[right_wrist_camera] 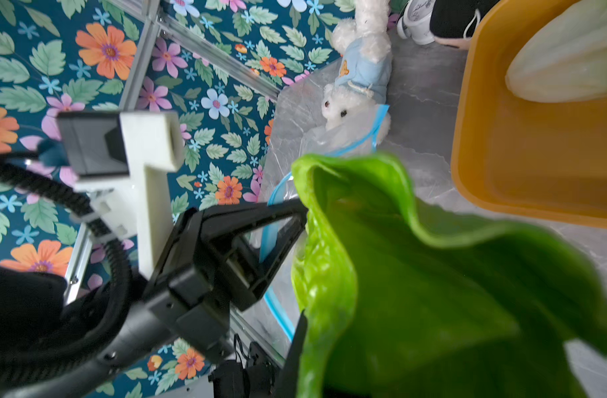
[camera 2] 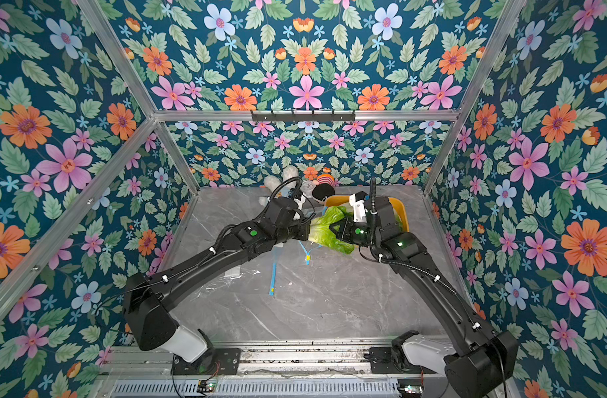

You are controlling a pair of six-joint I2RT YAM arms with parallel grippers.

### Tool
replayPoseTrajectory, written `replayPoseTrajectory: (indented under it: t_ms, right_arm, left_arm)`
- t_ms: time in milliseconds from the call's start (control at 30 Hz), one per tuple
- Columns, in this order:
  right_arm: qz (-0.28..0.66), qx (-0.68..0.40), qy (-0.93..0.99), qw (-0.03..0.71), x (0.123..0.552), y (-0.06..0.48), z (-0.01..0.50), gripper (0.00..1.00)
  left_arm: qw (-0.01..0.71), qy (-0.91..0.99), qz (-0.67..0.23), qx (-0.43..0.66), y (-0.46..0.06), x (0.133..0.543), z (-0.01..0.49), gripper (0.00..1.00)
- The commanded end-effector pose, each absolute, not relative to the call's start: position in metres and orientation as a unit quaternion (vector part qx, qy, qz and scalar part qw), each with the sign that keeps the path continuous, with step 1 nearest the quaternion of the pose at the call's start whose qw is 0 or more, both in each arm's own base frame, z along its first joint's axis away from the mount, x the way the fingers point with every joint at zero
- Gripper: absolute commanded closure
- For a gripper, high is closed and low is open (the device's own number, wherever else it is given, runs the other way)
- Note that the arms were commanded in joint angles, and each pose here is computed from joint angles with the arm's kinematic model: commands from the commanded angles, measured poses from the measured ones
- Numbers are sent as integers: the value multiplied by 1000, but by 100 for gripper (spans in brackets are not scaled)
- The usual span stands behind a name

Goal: Put the chinese cabbages into a zipper bag and zip it
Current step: Place the Chinese cabbage in the zipper food storage bag.

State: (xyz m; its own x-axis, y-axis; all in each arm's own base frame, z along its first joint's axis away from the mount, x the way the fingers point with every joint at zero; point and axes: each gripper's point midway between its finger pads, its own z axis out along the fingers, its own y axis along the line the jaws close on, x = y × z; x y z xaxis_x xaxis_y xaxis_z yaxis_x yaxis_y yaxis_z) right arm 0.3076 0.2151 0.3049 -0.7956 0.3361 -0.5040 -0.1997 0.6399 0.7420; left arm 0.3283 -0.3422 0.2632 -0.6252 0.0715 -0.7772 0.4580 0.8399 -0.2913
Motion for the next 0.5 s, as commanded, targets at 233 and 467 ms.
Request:
replayPoseTrajectory:
  t_ms: [233, 467]
  right_arm:
    - [428, 62, 841, 324, 331, 227, 292, 100]
    - [425, 48, 844, 324, 324, 232, 290, 100]
  left_arm:
    - [407, 846, -307, 153, -354, 314, 290, 100]
    - [423, 836, -324, 132, -355, 318, 302, 100]
